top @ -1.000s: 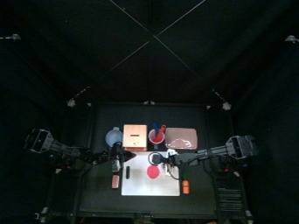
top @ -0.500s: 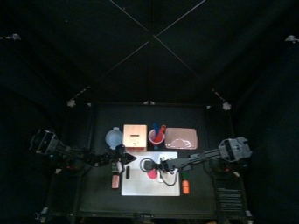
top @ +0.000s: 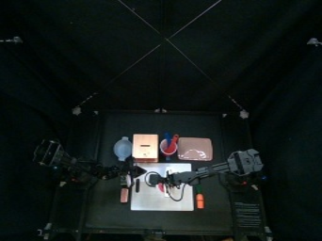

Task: Get the cutter from the drawer then cut the dough then place the extra dough in the bowl
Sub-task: Cut the dough

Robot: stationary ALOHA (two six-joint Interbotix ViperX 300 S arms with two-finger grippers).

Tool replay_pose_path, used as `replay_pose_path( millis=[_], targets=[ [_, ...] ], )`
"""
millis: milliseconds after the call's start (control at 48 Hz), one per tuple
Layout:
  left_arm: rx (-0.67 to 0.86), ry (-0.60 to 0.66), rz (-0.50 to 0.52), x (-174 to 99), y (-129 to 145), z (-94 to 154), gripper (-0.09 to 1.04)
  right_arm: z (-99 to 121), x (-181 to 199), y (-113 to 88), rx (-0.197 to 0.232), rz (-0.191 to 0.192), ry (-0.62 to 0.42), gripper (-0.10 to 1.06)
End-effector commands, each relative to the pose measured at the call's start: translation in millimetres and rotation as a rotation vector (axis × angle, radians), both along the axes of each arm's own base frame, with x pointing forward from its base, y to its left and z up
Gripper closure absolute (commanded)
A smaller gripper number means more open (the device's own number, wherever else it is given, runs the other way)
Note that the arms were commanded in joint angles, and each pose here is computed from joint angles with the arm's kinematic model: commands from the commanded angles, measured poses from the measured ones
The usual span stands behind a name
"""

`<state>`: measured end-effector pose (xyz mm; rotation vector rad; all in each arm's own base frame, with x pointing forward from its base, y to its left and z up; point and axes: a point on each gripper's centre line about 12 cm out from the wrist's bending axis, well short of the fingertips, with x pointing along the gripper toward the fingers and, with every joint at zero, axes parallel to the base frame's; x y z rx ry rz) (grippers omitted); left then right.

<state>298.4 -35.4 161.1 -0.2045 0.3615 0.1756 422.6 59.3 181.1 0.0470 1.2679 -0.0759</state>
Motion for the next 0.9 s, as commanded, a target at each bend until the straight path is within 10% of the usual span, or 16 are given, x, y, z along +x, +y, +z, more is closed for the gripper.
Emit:
replay_pose_path(
  millis=[21,896],
  targets=[
    [-0.003,-0.021,-0.001,3.5,-1.3,5.8,0.49,13.2,4.5,-0.1,0.004,0.001,-0.038,0.37],
    [-0.016,-0.009,0.019,1.1,0.8,2.5,0.49,6.9,8.6,-4.9,0.001,-0.013,-0.026,0.37]
  ],
)
